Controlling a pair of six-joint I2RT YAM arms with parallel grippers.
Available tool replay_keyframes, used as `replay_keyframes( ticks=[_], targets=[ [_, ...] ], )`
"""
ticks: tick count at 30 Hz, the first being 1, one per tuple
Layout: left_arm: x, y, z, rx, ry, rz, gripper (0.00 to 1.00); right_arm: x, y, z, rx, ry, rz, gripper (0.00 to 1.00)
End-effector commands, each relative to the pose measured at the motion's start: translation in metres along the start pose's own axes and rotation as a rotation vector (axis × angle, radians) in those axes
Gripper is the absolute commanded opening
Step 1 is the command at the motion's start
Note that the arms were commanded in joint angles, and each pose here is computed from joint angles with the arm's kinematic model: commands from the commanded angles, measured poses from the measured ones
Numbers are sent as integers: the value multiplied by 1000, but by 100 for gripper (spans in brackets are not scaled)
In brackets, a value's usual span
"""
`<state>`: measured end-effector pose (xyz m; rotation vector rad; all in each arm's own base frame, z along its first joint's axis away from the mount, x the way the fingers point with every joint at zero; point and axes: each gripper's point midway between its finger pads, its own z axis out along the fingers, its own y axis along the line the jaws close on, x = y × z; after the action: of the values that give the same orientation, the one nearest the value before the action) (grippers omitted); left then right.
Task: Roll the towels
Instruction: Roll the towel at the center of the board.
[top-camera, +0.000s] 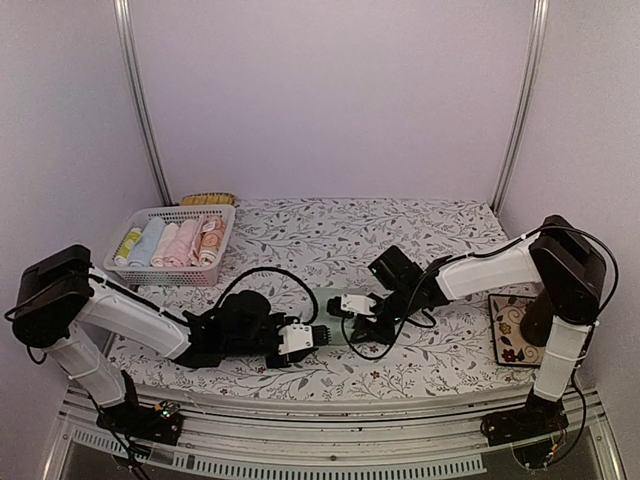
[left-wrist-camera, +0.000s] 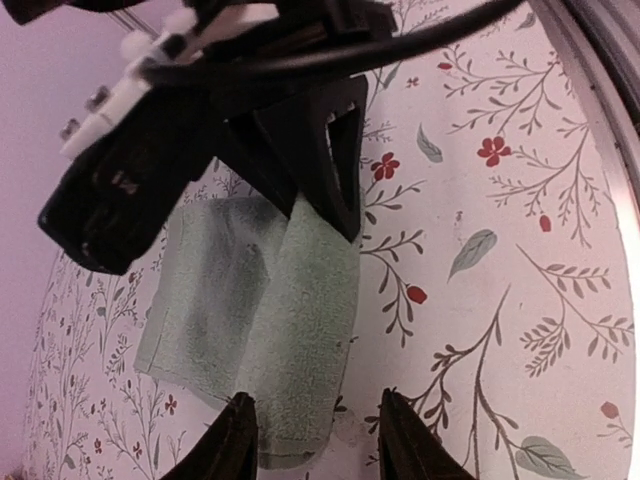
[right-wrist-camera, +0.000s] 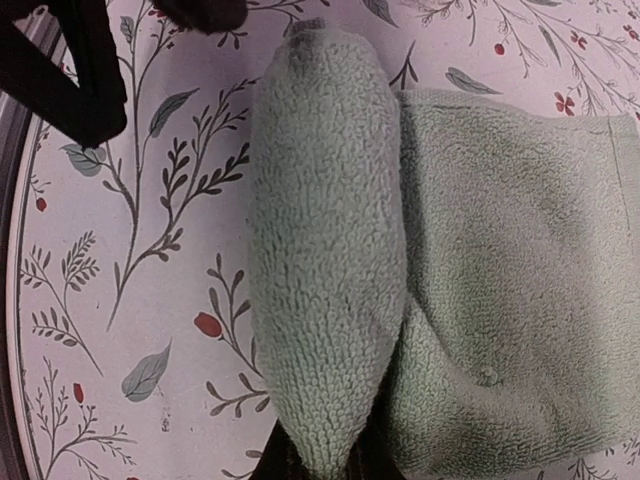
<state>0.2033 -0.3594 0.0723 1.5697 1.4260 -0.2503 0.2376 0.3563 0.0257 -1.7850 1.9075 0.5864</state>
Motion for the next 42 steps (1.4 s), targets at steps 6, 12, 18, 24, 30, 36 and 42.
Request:
replay_keyframes(
  ticks=[6,12,18,24,30,36,42],
  targets=[
    [9,-13,21,-44,80,158,43,22,9,4,-150,50,155,3],
    [5,-1,21,-123,83,194,44,24,7,6,-164,57,173,3],
    [3,4,22,-150,82,205,75,24,7,6,-171,60,178,3],
    [9,3,31,-142,116,221,74,25,5,6,-172,60,185,3],
    [22,0,43,-122,184,249,65,25,5,5,-178,60,186,3],
    [34,1,51,-113,228,242,57,25,6,5,-182,60,184,3],
    [44,-1,57,-88,262,228,34,27,6,6,-186,62,186,3]
  ],
)
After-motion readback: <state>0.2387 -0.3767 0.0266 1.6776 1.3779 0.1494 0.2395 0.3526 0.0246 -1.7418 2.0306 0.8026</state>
